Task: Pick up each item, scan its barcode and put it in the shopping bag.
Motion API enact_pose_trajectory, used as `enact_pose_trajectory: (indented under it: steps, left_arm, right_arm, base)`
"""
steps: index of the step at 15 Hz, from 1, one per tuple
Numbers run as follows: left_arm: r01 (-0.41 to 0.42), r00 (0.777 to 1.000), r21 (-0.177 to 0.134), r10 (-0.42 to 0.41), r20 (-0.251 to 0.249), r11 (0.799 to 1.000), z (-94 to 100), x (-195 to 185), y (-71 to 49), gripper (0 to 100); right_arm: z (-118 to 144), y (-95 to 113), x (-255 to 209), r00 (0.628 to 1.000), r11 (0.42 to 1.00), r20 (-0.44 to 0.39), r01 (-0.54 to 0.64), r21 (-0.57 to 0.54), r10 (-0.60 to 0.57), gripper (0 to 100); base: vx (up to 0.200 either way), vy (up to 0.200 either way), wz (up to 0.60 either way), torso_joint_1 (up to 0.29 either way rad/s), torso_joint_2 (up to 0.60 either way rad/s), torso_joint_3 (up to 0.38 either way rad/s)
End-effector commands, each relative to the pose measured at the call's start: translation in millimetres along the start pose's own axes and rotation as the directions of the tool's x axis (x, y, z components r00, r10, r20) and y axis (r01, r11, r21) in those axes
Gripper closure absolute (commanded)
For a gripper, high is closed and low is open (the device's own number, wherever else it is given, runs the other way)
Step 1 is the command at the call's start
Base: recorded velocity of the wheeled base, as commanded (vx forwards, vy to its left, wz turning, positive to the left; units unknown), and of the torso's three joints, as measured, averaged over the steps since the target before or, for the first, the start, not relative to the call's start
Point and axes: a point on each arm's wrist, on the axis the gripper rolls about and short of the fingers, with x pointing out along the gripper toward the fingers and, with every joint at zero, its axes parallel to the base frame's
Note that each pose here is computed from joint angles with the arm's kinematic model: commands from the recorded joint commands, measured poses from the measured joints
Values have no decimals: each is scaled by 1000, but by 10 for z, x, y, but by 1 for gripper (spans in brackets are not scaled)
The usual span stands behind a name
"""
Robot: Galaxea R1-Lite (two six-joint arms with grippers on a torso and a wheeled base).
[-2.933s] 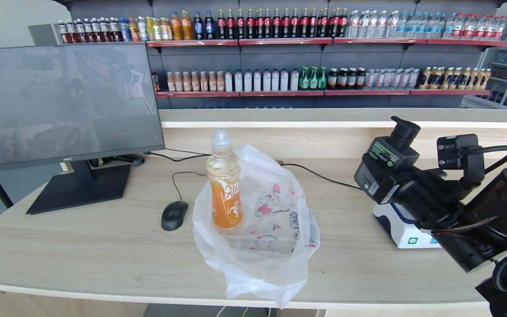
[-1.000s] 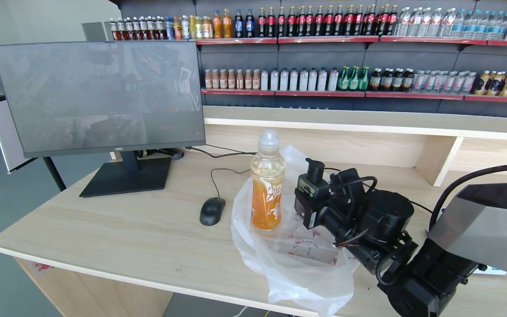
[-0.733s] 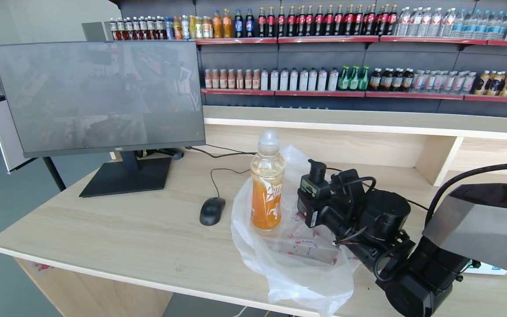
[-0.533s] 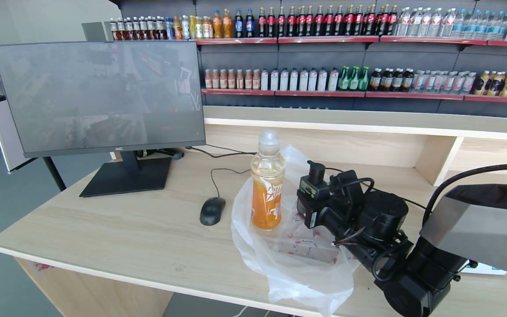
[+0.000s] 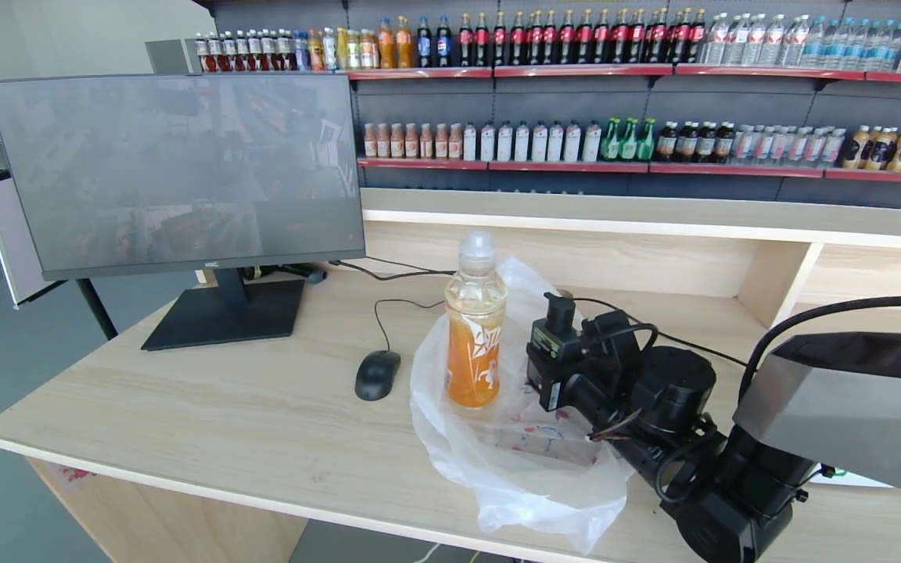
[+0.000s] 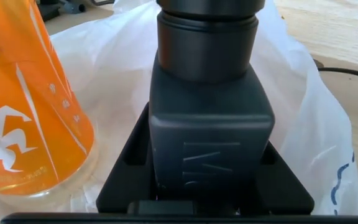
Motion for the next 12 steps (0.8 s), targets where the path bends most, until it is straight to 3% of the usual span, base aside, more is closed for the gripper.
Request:
enact_pose_trajectory:
  steps: [1,4,7,8,12]
  left_arm:
    - [0,1000,0,0,1,1000,1,-1,0,100]
    - [0,1000,0,0,1,1000,1,-1,0,100]
    - [0,1000,0,0,1,1000,1,-1,0,100]
    - [0,1000,0,0,1,1000,1,-1,0,100]
    - [0,1000,0,0,1,1000,-2,1,0,100]
  right_arm:
    - [-54,43,5,1000,1000,-18,-12,-2,12,100]
    - [-69,123,8,999,999,-19,-33,16,33,100]
    - [-93,67,-28,999,1000,-37,-19,14,20,100]
    - [-88,50,-32,999,1000,-37,-15,14,15,0]
    - [3,40,-49,1000,1000,-13,-13,17,13,0]
  base:
    - [0,0,0,0,0,0]
    - [0,0,0,0,0,0]
    - [0,0,0,0,0,0]
    - [0,0,0,0,0,0]
    - [0,0,0,0,0,0]
